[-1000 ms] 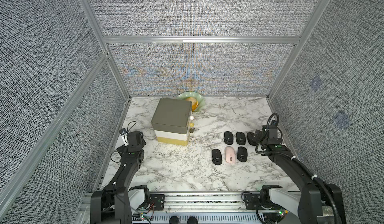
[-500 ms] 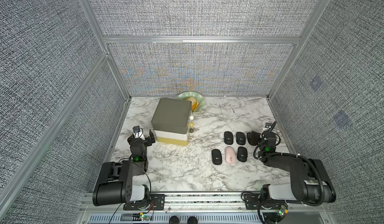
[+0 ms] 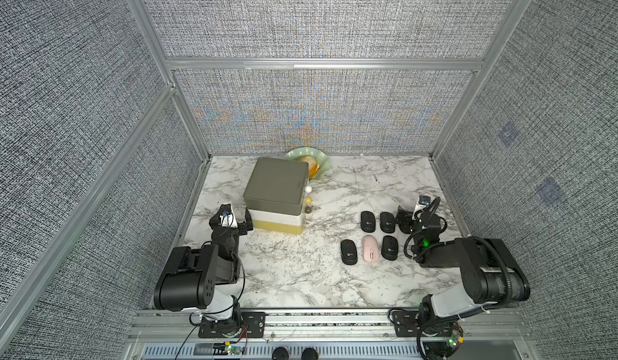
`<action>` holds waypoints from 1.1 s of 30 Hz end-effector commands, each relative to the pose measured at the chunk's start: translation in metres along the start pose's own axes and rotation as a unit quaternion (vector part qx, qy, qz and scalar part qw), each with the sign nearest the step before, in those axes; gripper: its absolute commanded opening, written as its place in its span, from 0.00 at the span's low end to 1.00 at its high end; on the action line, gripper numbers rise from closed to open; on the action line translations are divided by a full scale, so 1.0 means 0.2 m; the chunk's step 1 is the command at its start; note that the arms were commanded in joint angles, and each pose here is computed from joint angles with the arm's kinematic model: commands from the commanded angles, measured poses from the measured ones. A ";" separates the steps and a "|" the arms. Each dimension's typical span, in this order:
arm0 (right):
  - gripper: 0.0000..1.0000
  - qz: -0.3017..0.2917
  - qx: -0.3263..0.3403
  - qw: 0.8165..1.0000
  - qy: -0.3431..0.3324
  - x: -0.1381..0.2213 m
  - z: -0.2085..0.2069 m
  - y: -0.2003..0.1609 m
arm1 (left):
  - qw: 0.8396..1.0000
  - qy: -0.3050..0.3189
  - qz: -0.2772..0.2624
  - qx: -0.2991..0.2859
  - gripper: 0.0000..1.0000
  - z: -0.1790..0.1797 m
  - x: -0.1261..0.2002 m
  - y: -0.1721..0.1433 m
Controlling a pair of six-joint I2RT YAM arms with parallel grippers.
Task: Take the mice out of the drawer
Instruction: Reset both arms
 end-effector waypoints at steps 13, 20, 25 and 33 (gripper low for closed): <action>0.99 -0.026 0.002 1.000 -0.001 0.00 0.00 0.05 | 0.998 -0.060 -0.017 -0.016 1.00 -0.08 -0.01 0.03; 0.99 -0.026 0.002 1.000 -0.001 0.00 0.00 0.05 | 0.999 -0.010 -0.035 0.010 1.00 -0.01 0.02 0.05; 0.99 -0.026 0.001 1.000 -0.001 0.00 0.00 0.05 | 0.987 -0.147 -0.039 -0.045 0.99 -0.17 0.08 0.03; 0.99 -0.026 0.002 1.000 -0.001 0.00 0.00 0.05 | 0.996 -0.091 -0.009 -0.025 1.00 -0.11 -0.01 0.03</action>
Point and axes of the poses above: each gripper's point midway between its finger pads, its own x axis back along the fingers, its own z axis along the line the jaws close on, y = z × x, the point moved 5 cm from there along x, back along the fingers, and after that the axes turned 11 degrees about x, right-handed, at the moved point
